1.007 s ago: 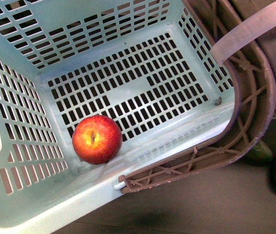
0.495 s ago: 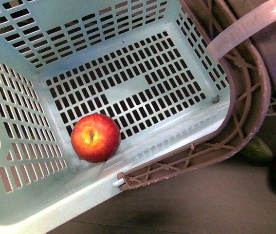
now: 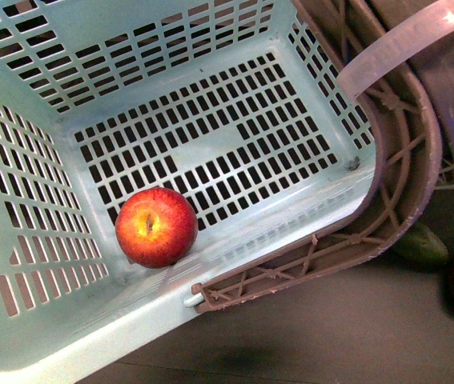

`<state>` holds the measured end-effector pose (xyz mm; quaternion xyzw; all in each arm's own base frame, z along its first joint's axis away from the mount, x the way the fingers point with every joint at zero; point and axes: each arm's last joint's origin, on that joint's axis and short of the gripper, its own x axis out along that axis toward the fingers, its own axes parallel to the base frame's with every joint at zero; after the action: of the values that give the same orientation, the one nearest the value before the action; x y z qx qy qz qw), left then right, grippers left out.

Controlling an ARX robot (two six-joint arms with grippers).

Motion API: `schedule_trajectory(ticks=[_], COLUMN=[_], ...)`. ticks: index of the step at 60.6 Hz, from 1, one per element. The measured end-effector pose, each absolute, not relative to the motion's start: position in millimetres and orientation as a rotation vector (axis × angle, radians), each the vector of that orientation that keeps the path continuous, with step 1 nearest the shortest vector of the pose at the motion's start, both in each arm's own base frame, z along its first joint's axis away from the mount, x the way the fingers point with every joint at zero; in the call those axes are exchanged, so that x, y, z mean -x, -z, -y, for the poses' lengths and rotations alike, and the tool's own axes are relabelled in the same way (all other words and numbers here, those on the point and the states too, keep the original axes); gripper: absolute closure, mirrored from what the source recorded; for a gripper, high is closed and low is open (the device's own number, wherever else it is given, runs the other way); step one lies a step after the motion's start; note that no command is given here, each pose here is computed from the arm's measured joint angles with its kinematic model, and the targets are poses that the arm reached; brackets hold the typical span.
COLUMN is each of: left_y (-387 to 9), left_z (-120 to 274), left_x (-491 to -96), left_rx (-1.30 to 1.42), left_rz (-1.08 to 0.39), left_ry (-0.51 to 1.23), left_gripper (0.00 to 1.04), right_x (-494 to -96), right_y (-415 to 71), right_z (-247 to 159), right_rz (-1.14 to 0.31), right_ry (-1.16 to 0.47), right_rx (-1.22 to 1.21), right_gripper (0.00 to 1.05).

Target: Pick apple with right arm and hold basket with left

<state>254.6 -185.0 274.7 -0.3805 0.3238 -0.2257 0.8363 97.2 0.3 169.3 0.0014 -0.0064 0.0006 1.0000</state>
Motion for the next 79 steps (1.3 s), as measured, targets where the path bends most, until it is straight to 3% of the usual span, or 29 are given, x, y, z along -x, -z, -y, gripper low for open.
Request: schedule_trajectory(ticks=[10,18,44,47,58,79], left_y=[-275,-275,-275,-276,-276,-244], left_z=[185,185,185,185,164,100], left_x=[-255,-255,-255,-255,-290,-351], left_rx=[0.807,0.803,0.805,0.829,1.073,1.26], left_rz=[-0.687,-0.684,-0.686,-0.658,-0.501,-0.441], left_ry=[0.479,0.477,0.479,0.397,0.046,-0.216], left_gripper=[0.9,0.9,0.9,0.9,0.9,0.9], right_x=[-97,-97,-97,-97,-97,-97], right_y=[-169,-169,-169,-169,-169,-169], right_z=[0,0,0,0,0,0], right_rz=[0.012,0.012,0.013,0.013,0.014,0.014], right_ry=[-0.001,-0.001,-0.001,-0.001,0.0,-0.001], right_rx=[-0.003,-0.003,-0.003,-0.003,-0.003,-0.003], right_gripper=[1.02,0.77,0.14,0.07,0.09,0.09])
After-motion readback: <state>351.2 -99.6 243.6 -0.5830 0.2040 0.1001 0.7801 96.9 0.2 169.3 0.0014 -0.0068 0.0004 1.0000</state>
